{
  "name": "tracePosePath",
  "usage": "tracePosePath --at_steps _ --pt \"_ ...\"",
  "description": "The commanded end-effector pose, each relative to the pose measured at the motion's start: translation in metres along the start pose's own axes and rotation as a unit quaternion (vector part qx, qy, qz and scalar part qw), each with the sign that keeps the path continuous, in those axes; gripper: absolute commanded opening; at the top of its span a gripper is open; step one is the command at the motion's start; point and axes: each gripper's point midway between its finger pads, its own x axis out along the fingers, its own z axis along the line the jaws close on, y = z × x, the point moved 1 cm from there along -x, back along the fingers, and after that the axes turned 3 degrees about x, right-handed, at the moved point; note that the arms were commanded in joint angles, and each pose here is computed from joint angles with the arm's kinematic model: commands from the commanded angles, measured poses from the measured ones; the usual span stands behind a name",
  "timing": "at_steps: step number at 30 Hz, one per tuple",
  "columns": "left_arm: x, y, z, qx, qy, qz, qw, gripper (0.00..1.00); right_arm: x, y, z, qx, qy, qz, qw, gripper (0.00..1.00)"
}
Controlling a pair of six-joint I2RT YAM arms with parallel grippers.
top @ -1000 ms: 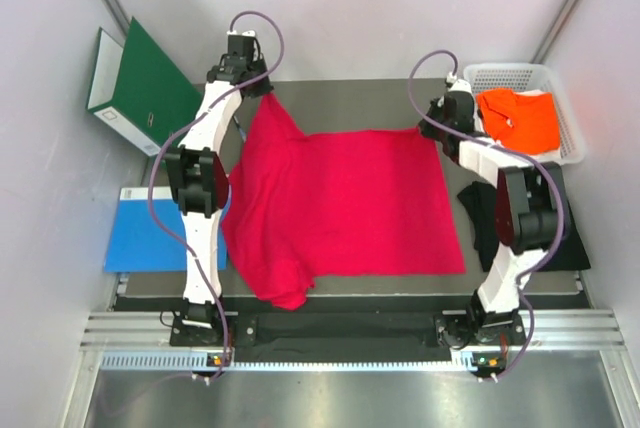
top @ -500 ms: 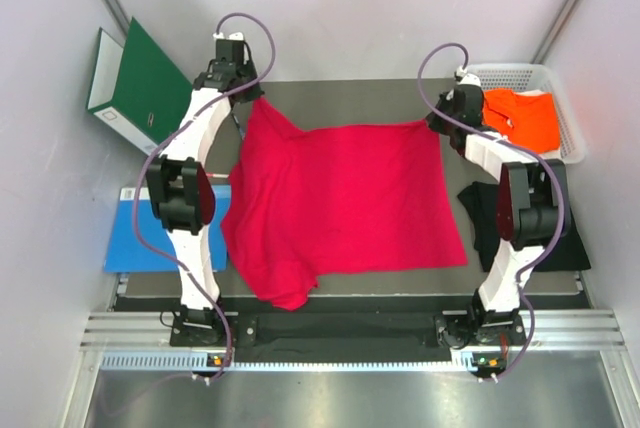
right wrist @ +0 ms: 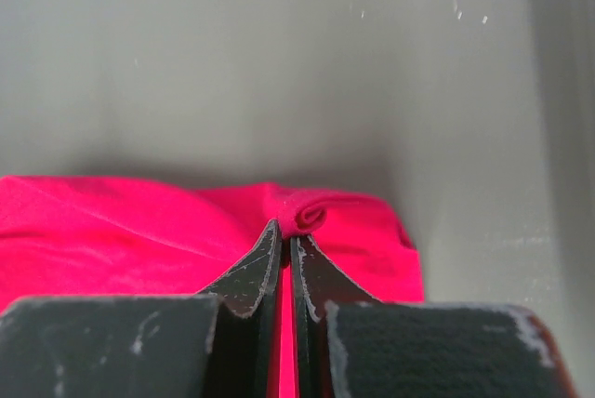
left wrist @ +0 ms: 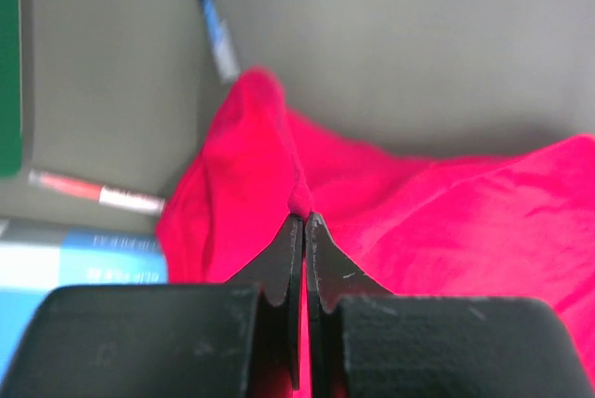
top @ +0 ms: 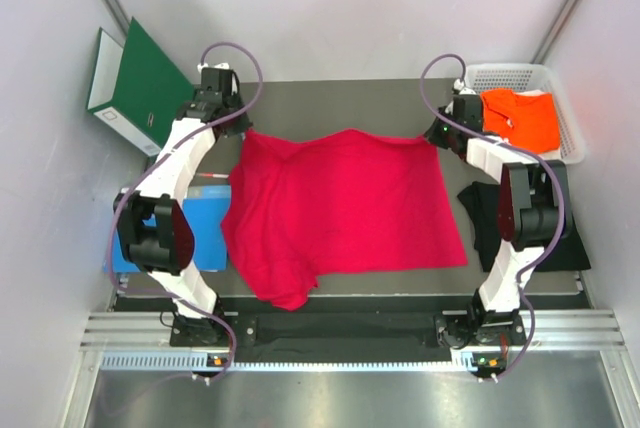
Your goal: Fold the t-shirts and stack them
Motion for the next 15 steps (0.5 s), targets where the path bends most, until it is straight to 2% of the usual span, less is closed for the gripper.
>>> tracePosePath --at_steps 1,15 --pt "-0.029 0.008 0.011 -0.009 -0.015 -0.004 1.000 0.00 -0.013 -0.004 0.003 0.006 -0.013 0.006 1.000 0.00" --pt "-0.059 0.042 0.034 -0.001 -0.061 0.046 0.997 0.00 -0.040 0.015 -0.016 -0.016 0.035 0.041 0.998 0.00"
